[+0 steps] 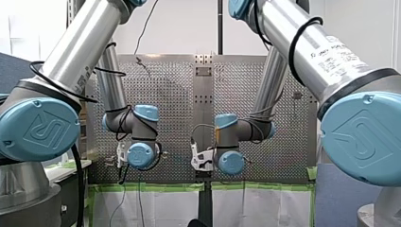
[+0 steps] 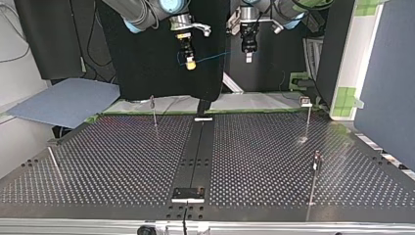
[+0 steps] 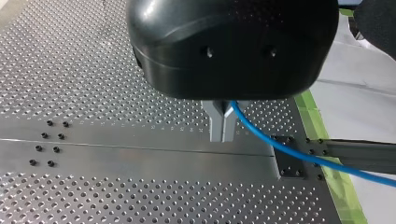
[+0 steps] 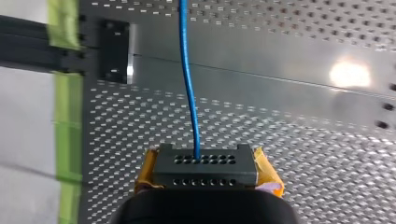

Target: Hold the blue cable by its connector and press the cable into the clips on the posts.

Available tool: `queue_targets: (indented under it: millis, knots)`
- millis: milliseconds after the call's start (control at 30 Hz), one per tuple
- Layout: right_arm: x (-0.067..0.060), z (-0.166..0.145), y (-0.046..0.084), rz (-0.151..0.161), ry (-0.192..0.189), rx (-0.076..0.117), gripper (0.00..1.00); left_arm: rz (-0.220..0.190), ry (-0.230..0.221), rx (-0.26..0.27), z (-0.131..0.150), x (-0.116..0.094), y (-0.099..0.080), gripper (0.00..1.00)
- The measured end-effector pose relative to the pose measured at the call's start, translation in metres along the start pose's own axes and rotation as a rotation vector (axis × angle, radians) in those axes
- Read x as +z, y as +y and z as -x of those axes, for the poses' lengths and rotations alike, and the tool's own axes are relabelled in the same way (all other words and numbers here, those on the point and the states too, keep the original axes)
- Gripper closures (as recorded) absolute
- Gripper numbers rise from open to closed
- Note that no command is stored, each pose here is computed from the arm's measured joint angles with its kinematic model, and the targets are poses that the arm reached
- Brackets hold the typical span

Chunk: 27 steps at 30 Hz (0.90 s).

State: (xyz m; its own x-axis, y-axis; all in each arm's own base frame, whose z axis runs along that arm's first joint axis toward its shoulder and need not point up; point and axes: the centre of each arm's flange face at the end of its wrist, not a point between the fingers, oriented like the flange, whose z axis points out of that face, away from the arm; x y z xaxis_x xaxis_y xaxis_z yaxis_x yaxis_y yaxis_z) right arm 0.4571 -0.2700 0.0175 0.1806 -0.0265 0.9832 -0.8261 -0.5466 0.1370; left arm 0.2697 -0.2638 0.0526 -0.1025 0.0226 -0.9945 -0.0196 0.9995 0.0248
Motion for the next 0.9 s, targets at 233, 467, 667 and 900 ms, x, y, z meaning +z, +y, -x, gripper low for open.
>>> queue_targets:
  millis: [233,467,667,900]
  knots:
    - [-0.0018,0.0117,-0.0008,-0.002,-0.021,-0.006,1.00,0.000,0.000,0.000,-0.0001,0.0000,0.0000,1.00]
    - [-0.0019,0.0123,-0.0008,-0.002,-0.022,-0.006,1.00,0.000,0.000,0.000,-0.0001,0.0000,0.0000,1.00]
    - [-0.0019,0.0123,-0.0008,-0.002,-0.022,-0.006,1.00,0.000,0.000,0.000,-0.0001,0.0000,0.0000,1.00]
    - [-0.0019,0.0124,-0.0008,-0.002,-0.022,-0.006,1.00,0.000,0.000,0.000,-0.0001,0.0000,0.0000,1.00]
